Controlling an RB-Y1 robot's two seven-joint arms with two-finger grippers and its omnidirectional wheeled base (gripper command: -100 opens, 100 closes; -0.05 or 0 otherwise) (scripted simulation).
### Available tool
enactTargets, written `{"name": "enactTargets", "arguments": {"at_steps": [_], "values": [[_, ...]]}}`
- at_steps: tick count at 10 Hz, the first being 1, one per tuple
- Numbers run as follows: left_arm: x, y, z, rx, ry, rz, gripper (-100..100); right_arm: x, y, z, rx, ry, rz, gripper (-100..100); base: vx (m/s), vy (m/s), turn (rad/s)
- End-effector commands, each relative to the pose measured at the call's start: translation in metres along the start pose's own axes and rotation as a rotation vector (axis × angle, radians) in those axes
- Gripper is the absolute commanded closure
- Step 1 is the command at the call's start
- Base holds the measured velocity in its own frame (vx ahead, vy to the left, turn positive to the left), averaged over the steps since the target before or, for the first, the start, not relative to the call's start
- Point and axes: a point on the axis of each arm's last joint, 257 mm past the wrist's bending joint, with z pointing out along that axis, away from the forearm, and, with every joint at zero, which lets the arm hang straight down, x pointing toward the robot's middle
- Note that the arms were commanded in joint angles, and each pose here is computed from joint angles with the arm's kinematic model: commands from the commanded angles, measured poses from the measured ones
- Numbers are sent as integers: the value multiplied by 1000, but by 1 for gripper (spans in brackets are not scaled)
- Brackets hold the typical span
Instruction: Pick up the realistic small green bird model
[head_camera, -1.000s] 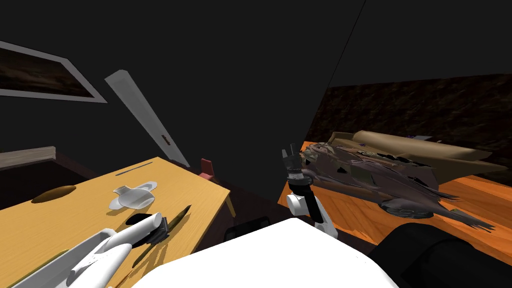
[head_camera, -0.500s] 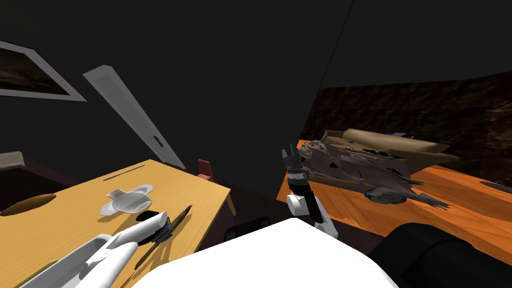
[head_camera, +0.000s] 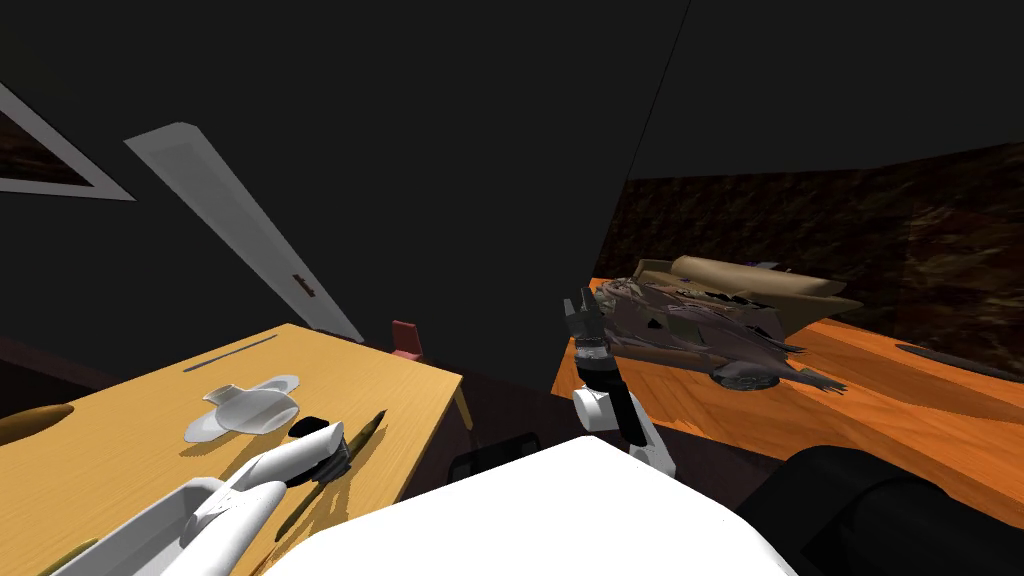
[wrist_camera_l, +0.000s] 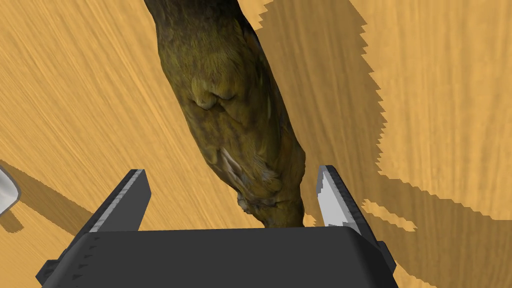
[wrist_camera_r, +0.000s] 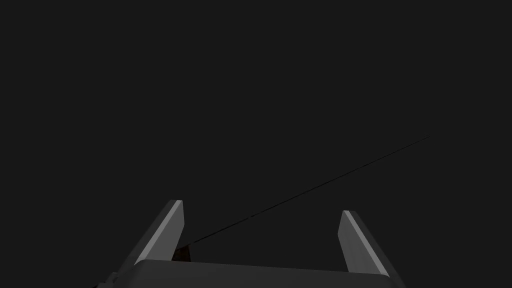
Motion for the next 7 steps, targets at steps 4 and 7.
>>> {"name": "enactTargets", "arguments": {"at_steps": [4, 7], "values": [[9, 10, -1, 1, -14, -51, -100, 0, 0, 0, 0, 0, 0, 0, -52, 63, -94], [15, 16, -2, 3, -22, -78, -100, 0, 0, 0, 0, 0, 0, 0, -52, 51, -92]]}}
